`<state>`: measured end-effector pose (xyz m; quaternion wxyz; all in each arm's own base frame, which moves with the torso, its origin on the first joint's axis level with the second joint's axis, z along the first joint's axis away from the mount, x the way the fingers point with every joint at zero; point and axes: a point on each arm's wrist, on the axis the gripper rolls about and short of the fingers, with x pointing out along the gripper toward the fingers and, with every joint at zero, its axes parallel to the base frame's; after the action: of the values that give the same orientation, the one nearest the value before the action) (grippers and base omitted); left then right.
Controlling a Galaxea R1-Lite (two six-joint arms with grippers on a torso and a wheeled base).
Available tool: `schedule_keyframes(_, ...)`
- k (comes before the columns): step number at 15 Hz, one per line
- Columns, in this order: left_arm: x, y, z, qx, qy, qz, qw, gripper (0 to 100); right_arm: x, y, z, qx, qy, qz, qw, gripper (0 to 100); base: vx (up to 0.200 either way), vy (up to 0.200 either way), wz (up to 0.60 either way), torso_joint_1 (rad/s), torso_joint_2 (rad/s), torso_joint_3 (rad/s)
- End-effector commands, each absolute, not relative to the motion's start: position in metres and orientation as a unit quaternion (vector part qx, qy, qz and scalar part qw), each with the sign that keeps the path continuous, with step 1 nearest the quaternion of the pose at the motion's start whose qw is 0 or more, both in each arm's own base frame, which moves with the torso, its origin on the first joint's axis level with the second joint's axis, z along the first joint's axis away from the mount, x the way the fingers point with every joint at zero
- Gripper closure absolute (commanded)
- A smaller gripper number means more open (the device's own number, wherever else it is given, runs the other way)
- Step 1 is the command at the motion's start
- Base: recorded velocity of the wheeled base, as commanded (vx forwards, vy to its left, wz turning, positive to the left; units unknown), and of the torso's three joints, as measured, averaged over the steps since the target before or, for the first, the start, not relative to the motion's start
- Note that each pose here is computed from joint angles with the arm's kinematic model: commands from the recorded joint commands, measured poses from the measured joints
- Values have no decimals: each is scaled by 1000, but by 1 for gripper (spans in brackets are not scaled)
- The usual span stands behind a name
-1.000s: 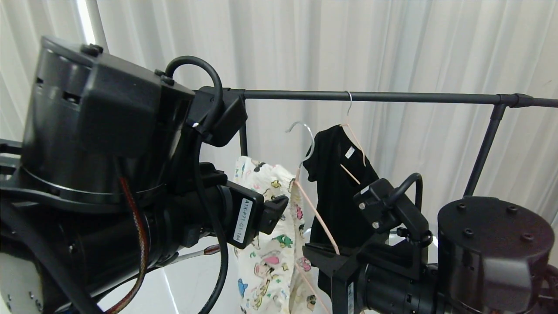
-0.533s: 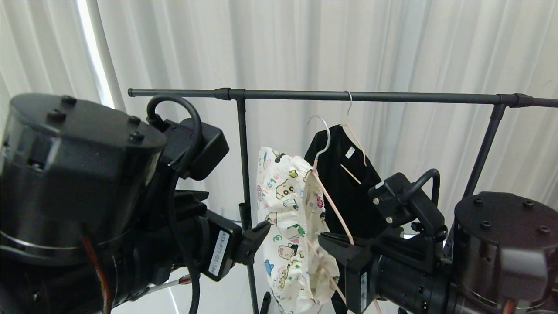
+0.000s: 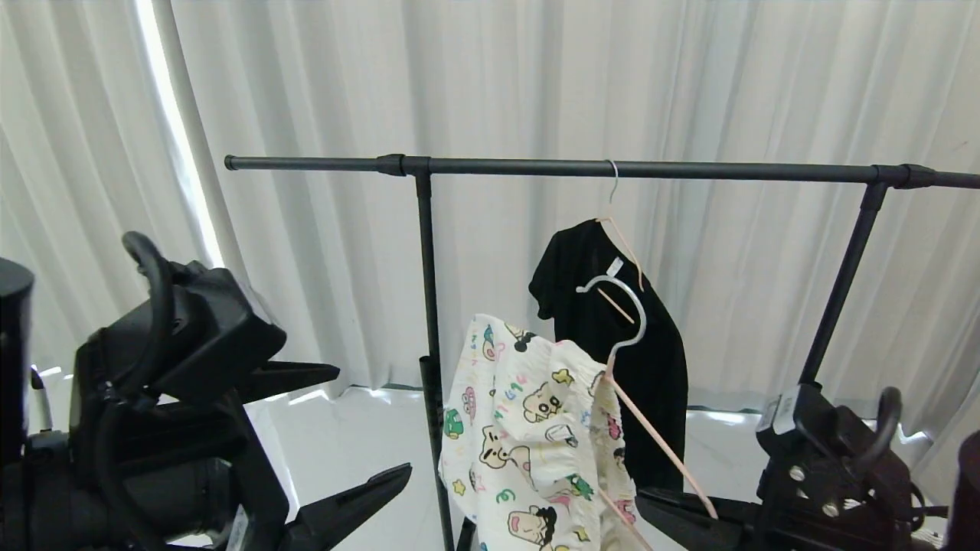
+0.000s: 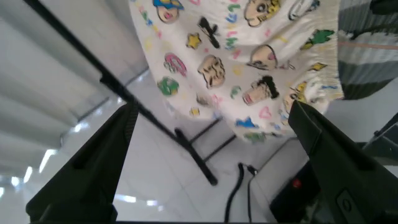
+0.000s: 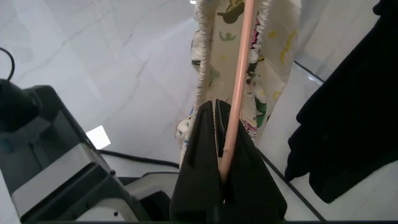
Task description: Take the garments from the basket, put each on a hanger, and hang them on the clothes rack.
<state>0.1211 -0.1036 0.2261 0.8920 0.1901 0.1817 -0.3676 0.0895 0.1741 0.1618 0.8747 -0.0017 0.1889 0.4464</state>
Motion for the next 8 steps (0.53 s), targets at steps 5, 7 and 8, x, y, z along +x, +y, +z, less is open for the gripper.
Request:
schedule_keyframes(5,108,-88,204,191,166,-403,880,0,64,133,162,-15,191,497,847,100,0,0,0,0,0,0)
schedule_keyframes(7,101,-84,201,184,163,-425,871,0,58,124,160,-34,205,527,824,100,0,0,0,0,0,0)
schedule_keyframes(8,99,-83,199,182,163,-431,869,0,55,119,157,-45,210,542,812,100,0,0,0,0,0,0)
